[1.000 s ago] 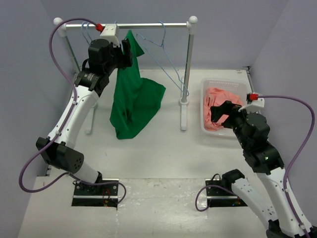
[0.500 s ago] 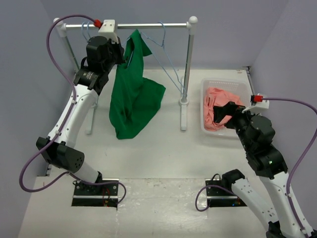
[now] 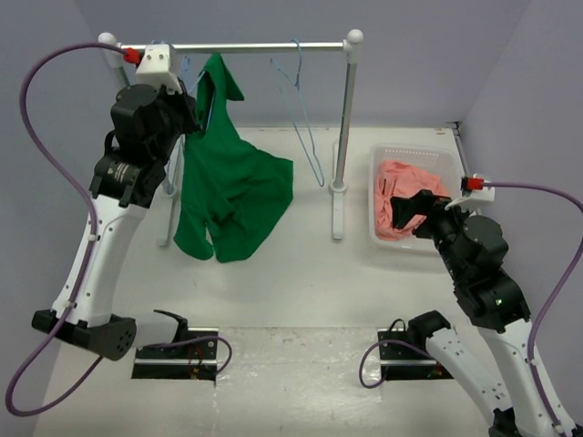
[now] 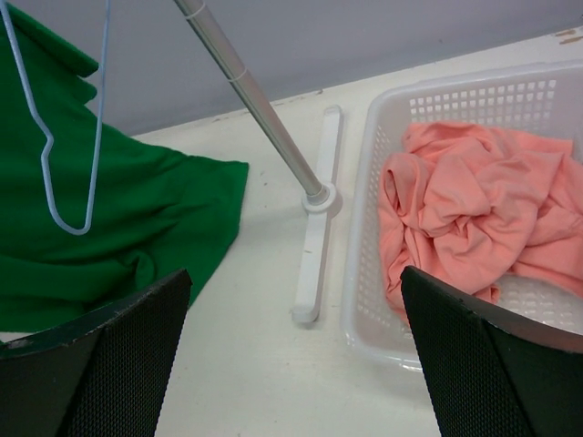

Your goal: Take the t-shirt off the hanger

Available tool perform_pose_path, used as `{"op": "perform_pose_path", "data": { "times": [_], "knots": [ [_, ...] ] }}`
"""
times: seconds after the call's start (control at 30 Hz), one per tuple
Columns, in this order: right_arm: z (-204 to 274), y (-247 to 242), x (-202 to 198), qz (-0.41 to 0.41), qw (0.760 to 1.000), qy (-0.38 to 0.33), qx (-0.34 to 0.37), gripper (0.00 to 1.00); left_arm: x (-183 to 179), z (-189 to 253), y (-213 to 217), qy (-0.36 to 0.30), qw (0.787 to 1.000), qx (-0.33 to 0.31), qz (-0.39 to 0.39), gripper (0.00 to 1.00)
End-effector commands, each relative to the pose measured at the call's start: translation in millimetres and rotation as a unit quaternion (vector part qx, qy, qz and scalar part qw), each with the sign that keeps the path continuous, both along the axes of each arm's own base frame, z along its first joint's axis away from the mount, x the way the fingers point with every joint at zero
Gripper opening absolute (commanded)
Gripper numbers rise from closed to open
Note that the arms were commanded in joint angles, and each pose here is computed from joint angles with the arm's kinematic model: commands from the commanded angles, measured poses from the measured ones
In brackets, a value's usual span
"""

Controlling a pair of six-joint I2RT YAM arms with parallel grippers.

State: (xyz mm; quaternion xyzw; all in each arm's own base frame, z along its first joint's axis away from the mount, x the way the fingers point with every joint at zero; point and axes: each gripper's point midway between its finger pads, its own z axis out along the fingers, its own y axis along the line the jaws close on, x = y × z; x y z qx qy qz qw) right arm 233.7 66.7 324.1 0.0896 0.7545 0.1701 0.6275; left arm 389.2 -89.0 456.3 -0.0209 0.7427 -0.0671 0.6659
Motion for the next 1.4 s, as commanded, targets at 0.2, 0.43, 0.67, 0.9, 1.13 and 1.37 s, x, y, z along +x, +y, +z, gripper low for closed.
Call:
{"op": "perform_pose_path", "data": {
  "times": [0.2, 0.43, 0.67, 0.9, 1.13, 1.37],
  "knots": [
    [4.2, 52.4, -7.5, 0.170, 0.984, -0.040, -0.039, 0.99, -107.9, -17.7, -31.8, -0.002, 0.984, -0.062, -0.167, 0.00],
    [1.6, 109.6, -36.5, 0.378, 0.923, -0.031, -0.064, 0.99, -204.5, -54.4, -75.6, 0.070, 0.920, -0.061, -0.380, 0.00],
    [0.0, 128.0, -68.2, 0.466, 0.879, -0.072, -0.067, 0.99, -243.3, -87.5, -78.0, 0.117, 0.890, -0.041, -0.439, 0.00],
    [-1.5, 142.9, -64.7, 0.509, 0.853, -0.078, -0.086, 0.99, -270.6, -80.2, -93.7, 0.071, 0.844, -0.039, -0.530, 0.00],
    [-15.7, 159.6, -42.3, 0.542, 0.827, -0.080, -0.126, 0.98, -280.2, -74.2, -97.9, 0.037, 0.826, -0.032, -0.561, 0.00],
    [-18.3, 177.6, -33.7, 0.574, 0.804, -0.098, -0.123, 0.50, -276.9, -74.0, -96.9, 0.036, 0.831, -0.030, -0.554, 0.00]
  ]
}}
